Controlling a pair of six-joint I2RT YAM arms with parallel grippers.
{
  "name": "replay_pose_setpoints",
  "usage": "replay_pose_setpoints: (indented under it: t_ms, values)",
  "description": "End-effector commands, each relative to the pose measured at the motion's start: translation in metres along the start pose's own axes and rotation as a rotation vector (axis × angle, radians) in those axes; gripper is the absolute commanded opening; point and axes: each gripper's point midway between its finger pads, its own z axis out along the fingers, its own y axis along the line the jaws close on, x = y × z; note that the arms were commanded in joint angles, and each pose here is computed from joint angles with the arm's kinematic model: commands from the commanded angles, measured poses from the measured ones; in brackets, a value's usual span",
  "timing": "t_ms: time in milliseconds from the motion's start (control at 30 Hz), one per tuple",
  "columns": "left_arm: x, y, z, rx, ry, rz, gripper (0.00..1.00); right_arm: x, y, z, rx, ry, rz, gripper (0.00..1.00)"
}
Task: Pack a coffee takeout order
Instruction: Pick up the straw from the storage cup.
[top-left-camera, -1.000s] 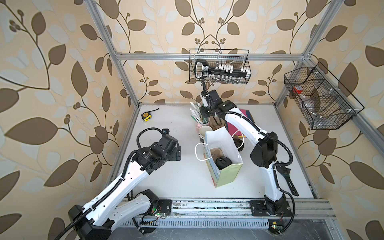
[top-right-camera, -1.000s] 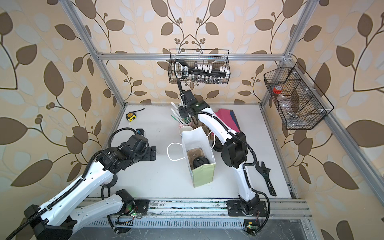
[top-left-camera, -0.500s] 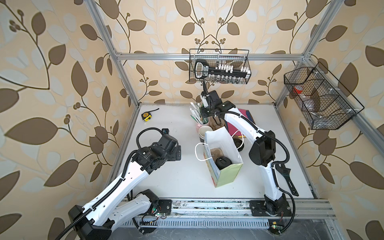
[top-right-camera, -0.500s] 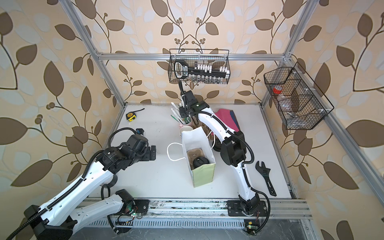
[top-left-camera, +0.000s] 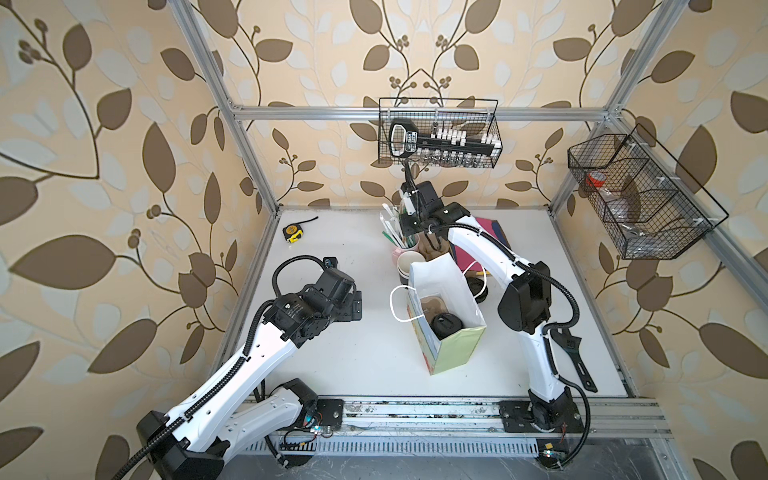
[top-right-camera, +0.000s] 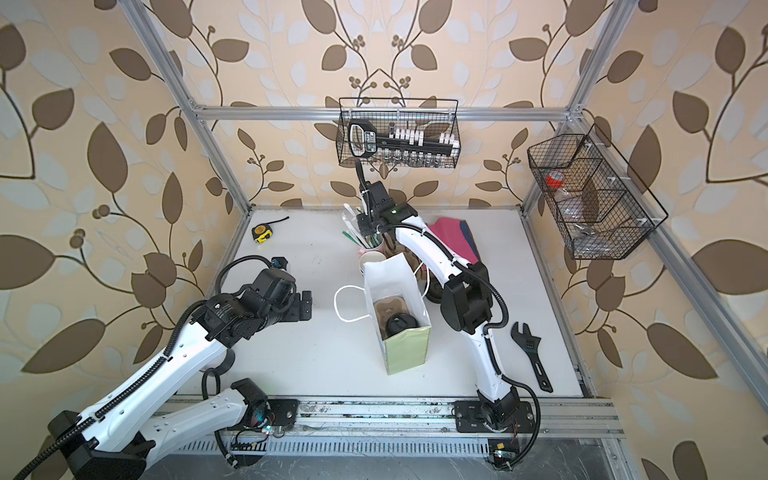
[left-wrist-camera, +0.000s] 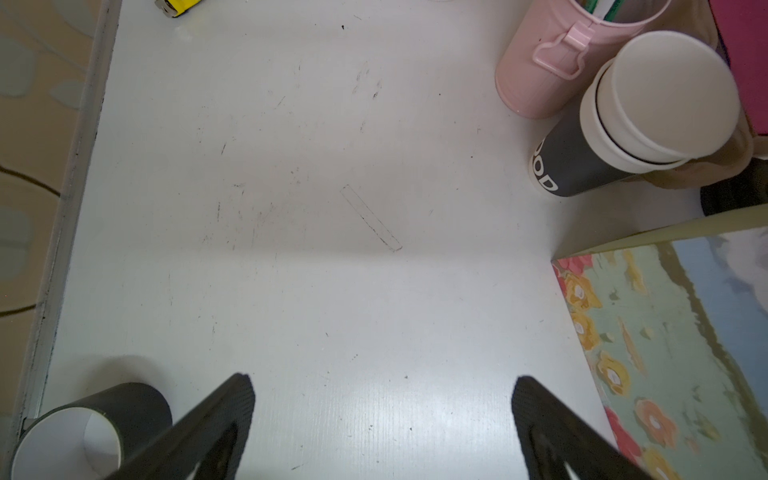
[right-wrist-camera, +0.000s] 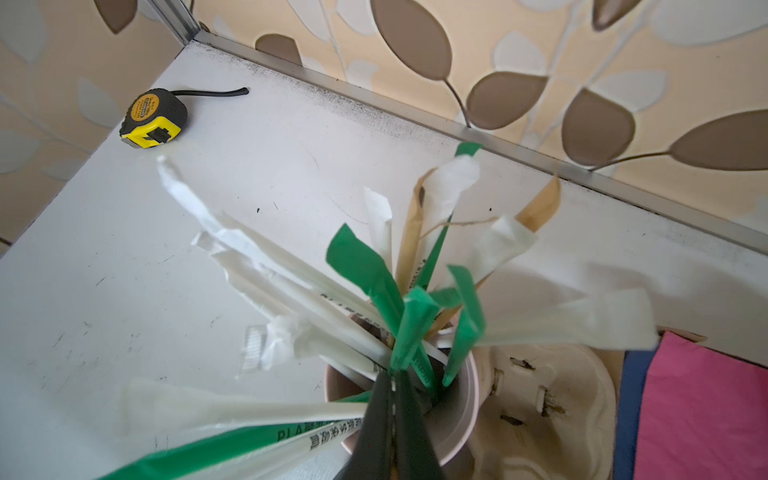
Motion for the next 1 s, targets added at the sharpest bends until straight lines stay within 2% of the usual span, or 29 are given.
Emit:
replay_pose_setpoints:
  t_ms: [0, 167, 267, 333, 667, 967]
  values:
    - [0.0, 0.004, 0.002, -0.015, 0.0, 0.013, 0.99, -0.02, 0.0, -0.036, 0.026, -0.064, -0.033, 0.0]
    - [0.0, 0.004, 0.003, -0.015, 0.004, 0.013, 0.99, -0.012, 0.002, -0.037, 0.02, -0.031, -0.05, 0.04]
    - [0.0, 0.004, 0.004, -0.018, 0.005, 0.013, 0.99, -0.009, 0.001, -0.036, 0.023, -0.025, -0.049, 0.04]
    - [0.0, 0.004, 0.004, -0.017, 0.004, 0.013, 0.99, -0.011, 0.001, -0.039, 0.026, -0.031, -0.047, 0.0]
    - [0.0, 0.005, 0.005, -0.022, 0.008, 0.011, 0.99, -0.039, -0.001, -0.098, 0.045, -0.124, -0.059, 0.0]
    - [0.0, 0.006, 0.006, -0.03, 0.01, 0.011, 0.99, -0.044, 0.008, -0.14, 0.059, -0.153, -0.092, 0.0]
